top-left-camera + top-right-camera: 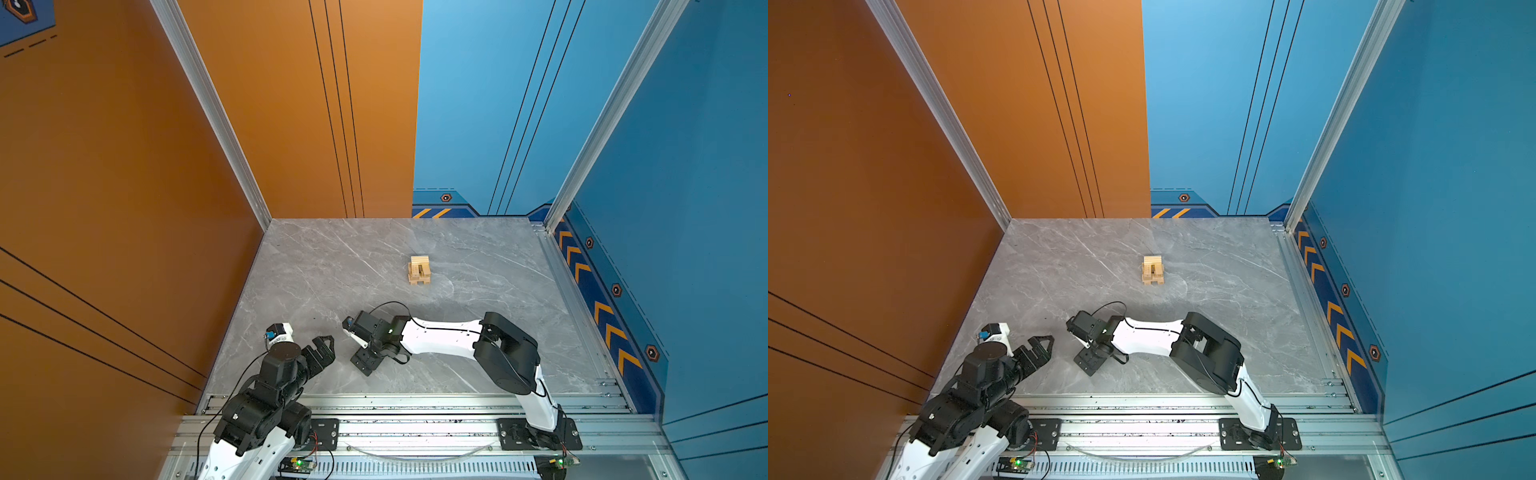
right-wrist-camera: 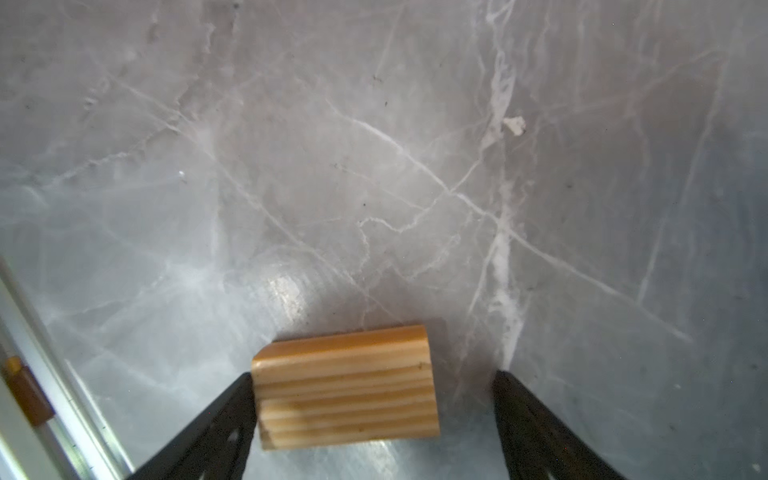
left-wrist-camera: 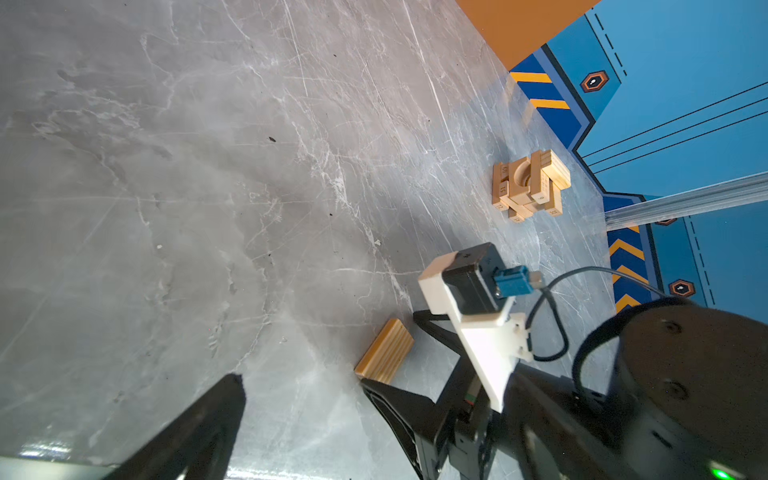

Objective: Build the wood block tower
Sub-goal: 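Lower the right gripper onto the flat pine slat and grasp it, then lift the pine slat with the right gripper and carry it over the structure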

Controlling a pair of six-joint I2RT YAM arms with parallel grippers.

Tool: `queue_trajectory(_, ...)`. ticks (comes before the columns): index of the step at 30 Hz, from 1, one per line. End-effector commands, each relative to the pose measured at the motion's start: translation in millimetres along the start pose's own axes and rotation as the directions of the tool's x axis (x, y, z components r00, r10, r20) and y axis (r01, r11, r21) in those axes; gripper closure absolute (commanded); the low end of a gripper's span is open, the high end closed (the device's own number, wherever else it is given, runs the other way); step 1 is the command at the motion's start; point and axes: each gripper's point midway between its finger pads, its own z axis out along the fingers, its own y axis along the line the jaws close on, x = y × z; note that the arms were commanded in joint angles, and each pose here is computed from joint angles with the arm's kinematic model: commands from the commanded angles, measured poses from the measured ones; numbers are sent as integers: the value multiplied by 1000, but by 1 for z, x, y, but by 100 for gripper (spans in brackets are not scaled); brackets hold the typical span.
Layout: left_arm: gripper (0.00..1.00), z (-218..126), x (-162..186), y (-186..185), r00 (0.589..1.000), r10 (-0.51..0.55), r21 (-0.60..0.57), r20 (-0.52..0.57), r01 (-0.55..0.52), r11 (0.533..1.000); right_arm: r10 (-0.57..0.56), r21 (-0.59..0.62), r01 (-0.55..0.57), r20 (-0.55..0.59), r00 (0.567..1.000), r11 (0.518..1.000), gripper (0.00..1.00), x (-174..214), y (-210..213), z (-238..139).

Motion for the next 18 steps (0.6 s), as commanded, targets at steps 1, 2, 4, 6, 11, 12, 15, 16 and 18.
queue_trajectory(1, 2, 3, 1, -1, 1000, 5, 3, -7, -5, 1000, -12, 10, 12, -11, 1000, 1000, 14, -1, -2, 4)
queue_trajectory(2, 2, 4, 1, 0, 1000, 5, 1, -10, -5, 1000, -12, 8, 12, -12, 1000, 1000, 15, 0, -2, 5)
queue_trajectory(4, 2, 4, 2, 0, 1000, 7, 2, -11, -7, 1000, -11, 11, 11, -15, 1000, 1000, 16, 1, -2, 6)
queue_trajectory(6, 2, 6, 3, 1, 1000, 3, 2, -13, -3, 1000, -12, 10, 12, -21, 1000, 1000, 20, 2, -2, 7)
queue_trajectory(11, 2, 7, 3, 1, 1000, 1, 3, -14, -1, 1000, -9, 29, 10, -25, 1000, 1000, 25, 2, -5, 6)
queue_trajectory(12, 2, 7, 3, 0, 1000, 1, 5, -13, -1, 1000, -10, 36, 11, -25, 1000, 999, 27, 2, -6, 5)
queue_trajectory(15, 2, 7, 3, 0, 1000, 0, 6, -13, 0, 1000, -10, 51, 11, -37, 999, 999, 28, 3, -7, 4)
queue_trajectory(16, 2, 8, 3, 1, 1000, 0, 5, -14, 0, 1000, -6, 60, 8, -42, 999, 998, 28, 4, -9, 4)
queue_trajectory(18, 2, 8, 3, 1, 1000, -1, 6, -14, 1, 1000, 0, 87, 5, -48, 999, 996, 26, 6, -12, 4)
